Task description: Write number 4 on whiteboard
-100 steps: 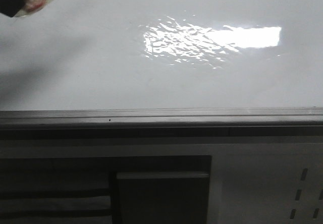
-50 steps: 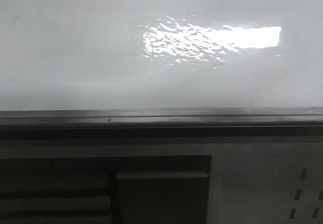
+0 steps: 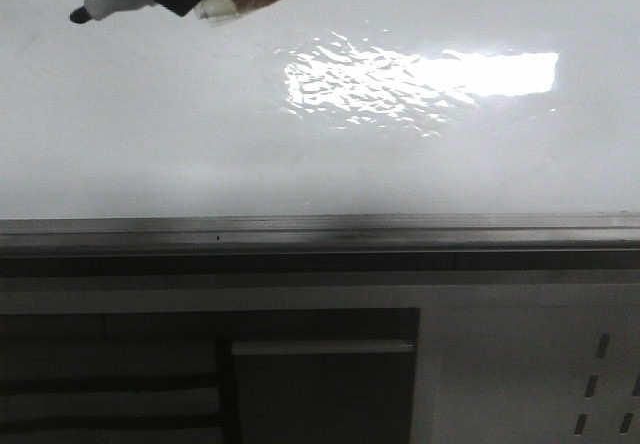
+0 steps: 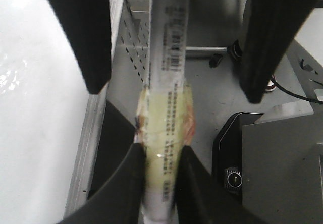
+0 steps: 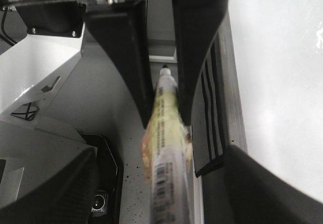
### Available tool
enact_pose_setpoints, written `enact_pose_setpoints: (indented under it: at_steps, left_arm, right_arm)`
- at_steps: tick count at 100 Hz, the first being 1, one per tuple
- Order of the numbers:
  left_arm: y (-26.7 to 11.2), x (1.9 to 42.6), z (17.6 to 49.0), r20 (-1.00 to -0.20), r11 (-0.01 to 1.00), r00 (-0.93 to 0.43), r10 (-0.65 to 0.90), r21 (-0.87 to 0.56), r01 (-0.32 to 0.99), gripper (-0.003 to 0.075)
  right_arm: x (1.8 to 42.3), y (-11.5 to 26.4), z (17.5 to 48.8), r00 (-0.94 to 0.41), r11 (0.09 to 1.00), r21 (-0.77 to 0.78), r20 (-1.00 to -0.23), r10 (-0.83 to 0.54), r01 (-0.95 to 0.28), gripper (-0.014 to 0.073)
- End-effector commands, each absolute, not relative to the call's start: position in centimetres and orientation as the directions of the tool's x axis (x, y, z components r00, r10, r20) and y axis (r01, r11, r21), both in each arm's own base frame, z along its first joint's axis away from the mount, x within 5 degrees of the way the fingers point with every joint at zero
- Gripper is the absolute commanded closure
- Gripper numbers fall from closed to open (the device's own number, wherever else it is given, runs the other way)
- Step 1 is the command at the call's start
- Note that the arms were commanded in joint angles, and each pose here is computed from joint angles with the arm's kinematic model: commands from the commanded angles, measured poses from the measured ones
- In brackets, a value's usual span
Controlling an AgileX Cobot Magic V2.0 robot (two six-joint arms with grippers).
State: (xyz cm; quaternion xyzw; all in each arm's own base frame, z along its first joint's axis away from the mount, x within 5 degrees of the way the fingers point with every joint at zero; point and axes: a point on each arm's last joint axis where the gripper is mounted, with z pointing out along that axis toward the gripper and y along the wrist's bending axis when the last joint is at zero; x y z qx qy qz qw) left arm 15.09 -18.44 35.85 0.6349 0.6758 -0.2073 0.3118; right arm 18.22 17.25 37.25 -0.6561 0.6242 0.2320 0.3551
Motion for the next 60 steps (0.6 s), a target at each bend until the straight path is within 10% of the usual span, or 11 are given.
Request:
enact_pose_setpoints:
  at_steps: [1,20,60]
  left_arm:
    - [-18.67,14.86,37.81,-0.75,0.133,0.026,0.661,0.15,0.98,0.0714]
    - [-18.7,14.94,37.87,-0.754,0.139,0.027,0.656,0.156,0.978,0.0714]
    - [-18.7,14.95,37.87,-0.755,0.14,0.027,0.655,0.157,0.978,0.0714]
  right_arm:
    - [18.04,17.3,39.0,0.152,0.059,-0.234,-0.783,-0.603,-0.97,0.0127]
    - [18.07,17.3,39.02,0.151,0.064,-0.235,-0.784,-0.602,-0.97,0.0155]
    - [17.88,17.28,38.92,0.149,0.046,-0.222,-0.78,-0.607,-0.974,0.0506]
